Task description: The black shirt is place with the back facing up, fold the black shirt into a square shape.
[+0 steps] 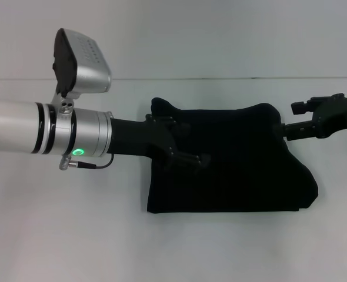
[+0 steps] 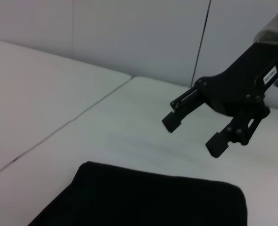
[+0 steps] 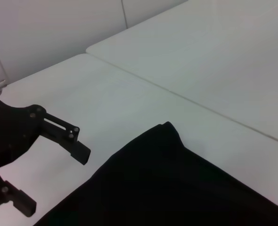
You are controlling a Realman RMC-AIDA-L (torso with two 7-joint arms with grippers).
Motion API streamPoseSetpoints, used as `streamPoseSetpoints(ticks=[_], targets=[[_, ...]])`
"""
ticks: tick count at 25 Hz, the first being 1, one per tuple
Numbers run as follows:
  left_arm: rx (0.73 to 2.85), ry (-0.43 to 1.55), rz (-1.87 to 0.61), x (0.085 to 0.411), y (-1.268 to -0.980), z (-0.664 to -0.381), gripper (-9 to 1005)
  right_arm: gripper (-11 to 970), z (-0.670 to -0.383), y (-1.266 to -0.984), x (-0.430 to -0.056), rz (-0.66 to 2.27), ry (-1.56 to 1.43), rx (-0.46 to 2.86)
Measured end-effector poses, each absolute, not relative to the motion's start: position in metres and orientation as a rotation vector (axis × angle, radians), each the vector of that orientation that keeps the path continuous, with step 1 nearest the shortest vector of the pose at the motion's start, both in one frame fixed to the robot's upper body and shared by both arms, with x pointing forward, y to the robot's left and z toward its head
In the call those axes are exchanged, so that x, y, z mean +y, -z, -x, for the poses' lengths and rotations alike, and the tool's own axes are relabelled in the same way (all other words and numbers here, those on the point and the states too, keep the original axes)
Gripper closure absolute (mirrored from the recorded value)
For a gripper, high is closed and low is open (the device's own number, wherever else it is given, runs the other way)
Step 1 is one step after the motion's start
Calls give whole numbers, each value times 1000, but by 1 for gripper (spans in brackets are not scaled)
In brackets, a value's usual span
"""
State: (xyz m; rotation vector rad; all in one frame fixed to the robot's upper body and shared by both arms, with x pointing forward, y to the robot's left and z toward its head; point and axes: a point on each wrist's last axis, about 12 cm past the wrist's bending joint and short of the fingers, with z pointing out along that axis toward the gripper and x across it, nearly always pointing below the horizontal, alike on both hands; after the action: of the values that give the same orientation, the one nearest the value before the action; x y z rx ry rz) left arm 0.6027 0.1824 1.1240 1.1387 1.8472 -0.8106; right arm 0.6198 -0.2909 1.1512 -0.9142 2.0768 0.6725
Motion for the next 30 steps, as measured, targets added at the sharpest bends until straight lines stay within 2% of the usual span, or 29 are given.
streamPoseSetpoints(ticks=[15, 30], targets=[[1874, 716, -1159, 183, -1124, -612, 92, 43, -620, -1149, -286, 934, -668, 2088], [1873, 713, -1165, 182, -1124, -612, 92, 43, -621, -1148, -283, 948, -662, 2093]])
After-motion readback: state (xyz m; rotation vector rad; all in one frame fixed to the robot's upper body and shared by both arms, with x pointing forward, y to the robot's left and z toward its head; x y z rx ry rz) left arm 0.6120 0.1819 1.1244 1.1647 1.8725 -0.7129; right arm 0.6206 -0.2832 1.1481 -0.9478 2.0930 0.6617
